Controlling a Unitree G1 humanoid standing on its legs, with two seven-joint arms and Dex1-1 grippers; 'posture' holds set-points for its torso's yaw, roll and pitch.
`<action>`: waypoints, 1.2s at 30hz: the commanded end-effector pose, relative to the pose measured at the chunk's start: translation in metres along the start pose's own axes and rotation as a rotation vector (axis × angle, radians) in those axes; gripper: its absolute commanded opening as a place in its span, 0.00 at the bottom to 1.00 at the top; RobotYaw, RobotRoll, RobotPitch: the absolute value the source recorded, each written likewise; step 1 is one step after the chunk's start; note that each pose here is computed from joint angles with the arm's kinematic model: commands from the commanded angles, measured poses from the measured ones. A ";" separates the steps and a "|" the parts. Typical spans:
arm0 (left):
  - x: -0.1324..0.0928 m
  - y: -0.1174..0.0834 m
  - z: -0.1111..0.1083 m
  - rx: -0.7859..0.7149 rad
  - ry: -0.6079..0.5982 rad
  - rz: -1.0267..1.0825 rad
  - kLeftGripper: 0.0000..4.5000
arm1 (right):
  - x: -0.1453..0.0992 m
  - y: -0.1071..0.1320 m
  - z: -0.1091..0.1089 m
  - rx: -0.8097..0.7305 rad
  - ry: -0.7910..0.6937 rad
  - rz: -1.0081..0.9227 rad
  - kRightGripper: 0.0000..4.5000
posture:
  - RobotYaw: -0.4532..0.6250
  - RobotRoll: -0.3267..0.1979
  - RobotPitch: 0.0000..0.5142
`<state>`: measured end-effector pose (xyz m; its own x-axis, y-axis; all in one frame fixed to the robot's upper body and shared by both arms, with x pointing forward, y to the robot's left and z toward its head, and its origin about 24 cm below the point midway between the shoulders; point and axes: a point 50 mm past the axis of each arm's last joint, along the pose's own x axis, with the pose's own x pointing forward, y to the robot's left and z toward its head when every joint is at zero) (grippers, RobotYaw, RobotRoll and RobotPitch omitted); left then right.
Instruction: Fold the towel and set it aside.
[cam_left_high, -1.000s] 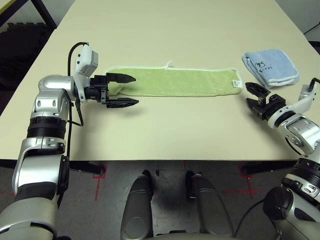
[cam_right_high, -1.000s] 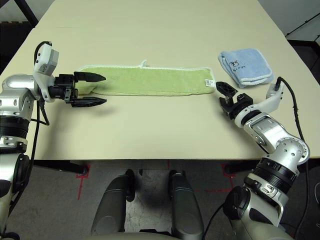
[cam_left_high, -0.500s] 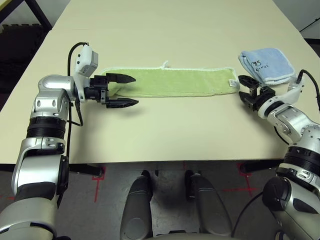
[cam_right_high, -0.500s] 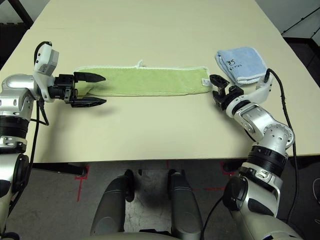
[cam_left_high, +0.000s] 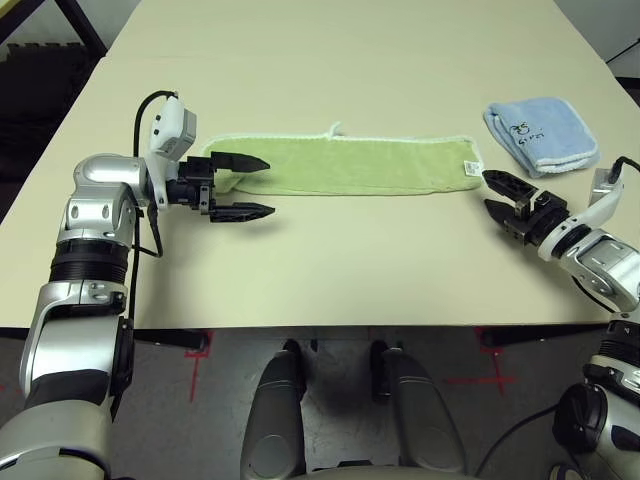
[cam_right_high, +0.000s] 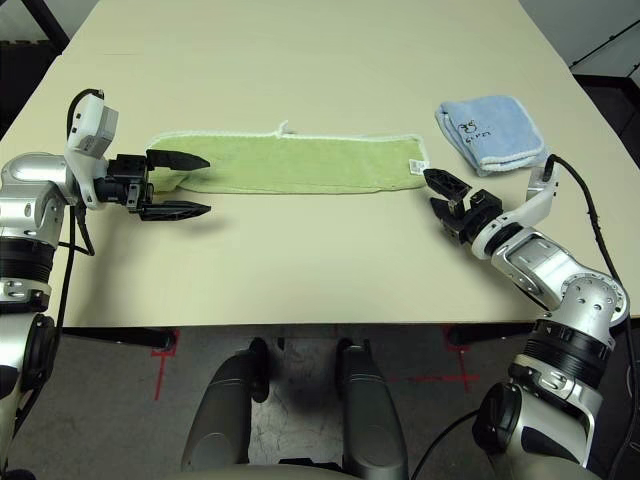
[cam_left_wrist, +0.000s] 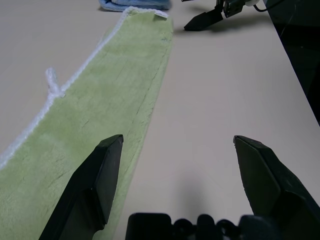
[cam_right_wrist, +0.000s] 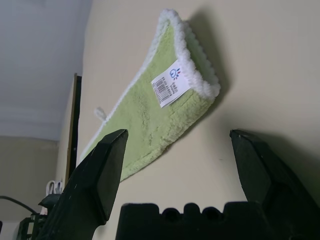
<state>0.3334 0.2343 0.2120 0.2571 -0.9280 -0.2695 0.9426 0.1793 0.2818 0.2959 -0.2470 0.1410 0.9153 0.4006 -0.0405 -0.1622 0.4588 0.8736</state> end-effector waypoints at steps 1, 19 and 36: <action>-0.001 -0.005 -0.002 -0.004 0.014 -0.016 0.99 | 0.001 -0.001 -0.004 -0.017 0.000 0.002 0.99 | 0.42 0.62 0.53; -0.001 -0.004 0.000 -0.006 0.029 -0.017 0.99 | 0.020 -0.005 0.000 0.092 -0.103 -0.046 0.99 | 0.41 0.62 0.52; -0.004 -0.004 -0.001 -0.008 0.037 -0.013 0.99 | 0.035 -0.007 -0.002 0.093 -0.108 -0.122 0.99 | 0.42 0.62 0.52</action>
<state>0.3298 0.2342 0.2145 0.2547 -0.9231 -0.2882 0.9431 0.1713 0.2849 0.3278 -0.2331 0.1472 0.9615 0.2736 -0.0243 -0.0945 0.4127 0.9059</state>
